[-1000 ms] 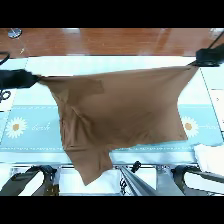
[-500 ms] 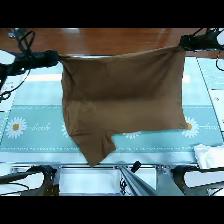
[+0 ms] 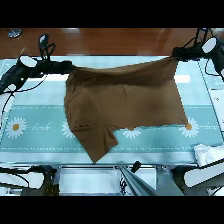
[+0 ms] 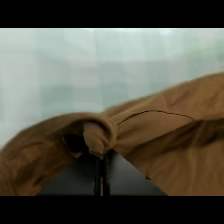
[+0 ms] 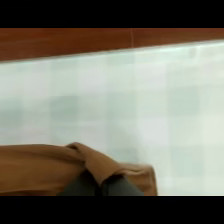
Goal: Fold the shirts.
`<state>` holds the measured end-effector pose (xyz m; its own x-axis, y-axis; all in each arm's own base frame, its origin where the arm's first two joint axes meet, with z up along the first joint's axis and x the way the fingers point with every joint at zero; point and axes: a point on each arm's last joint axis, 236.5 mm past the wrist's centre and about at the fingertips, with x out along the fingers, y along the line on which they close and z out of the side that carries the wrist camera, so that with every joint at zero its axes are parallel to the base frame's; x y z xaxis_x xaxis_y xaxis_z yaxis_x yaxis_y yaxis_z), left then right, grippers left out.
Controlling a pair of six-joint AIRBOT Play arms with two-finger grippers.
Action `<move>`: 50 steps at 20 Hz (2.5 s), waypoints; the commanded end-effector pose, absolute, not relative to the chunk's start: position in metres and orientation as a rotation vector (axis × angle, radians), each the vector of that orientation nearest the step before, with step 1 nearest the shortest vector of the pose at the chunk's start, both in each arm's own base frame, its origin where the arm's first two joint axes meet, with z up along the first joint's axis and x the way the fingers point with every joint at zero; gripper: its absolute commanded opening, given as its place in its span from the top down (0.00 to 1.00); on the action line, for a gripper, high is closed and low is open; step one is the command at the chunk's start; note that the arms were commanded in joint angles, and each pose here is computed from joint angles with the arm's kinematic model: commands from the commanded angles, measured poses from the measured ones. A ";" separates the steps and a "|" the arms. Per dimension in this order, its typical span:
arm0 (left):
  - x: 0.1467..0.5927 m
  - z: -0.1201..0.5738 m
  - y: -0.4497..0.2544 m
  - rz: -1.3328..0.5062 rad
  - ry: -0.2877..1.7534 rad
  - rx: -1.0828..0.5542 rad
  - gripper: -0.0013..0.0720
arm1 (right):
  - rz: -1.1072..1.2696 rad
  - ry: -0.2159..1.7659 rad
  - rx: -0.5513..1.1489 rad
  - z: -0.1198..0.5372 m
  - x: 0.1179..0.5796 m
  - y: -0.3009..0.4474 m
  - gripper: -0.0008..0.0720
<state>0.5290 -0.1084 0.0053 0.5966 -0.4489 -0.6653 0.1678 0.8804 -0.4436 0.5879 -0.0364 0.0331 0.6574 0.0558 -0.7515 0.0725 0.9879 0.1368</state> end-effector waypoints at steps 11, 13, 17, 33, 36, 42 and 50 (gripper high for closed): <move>0.432 -0.053 -0.105 -0.442 1.364 -0.488 0.95 | 0.015 1.314 0.278 -0.022 0.491 -0.049 0.95; 0.428 -0.059 -0.115 -0.449 1.395 -0.493 0.95 | 0.012 1.330 0.272 -0.023 0.487 -0.050 0.95; 0.415 -0.060 -0.123 -0.481 1.445 -0.488 0.68 | 0.019 1.344 0.266 -0.024 0.484 -0.050 0.77; 0.218 -0.064 -0.058 -0.294 1.759 -0.479 0.12 | -0.081 1.477 0.383 0.009 0.363 -0.128 0.32; 0.189 -0.080 -0.082 -0.311 1.743 -0.589 0.12 | -0.015 1.451 0.426 0.013 0.367 -0.111 0.32; 0.186 -0.095 -0.123 -0.356 1.673 -0.723 0.12 | 0.018 1.448 0.449 0.015 0.368 -0.102 0.33; 0.218 -0.105 -0.168 -0.330 1.533 -0.706 0.69 | 0.018 1.447 0.449 0.015 0.368 -0.102 0.33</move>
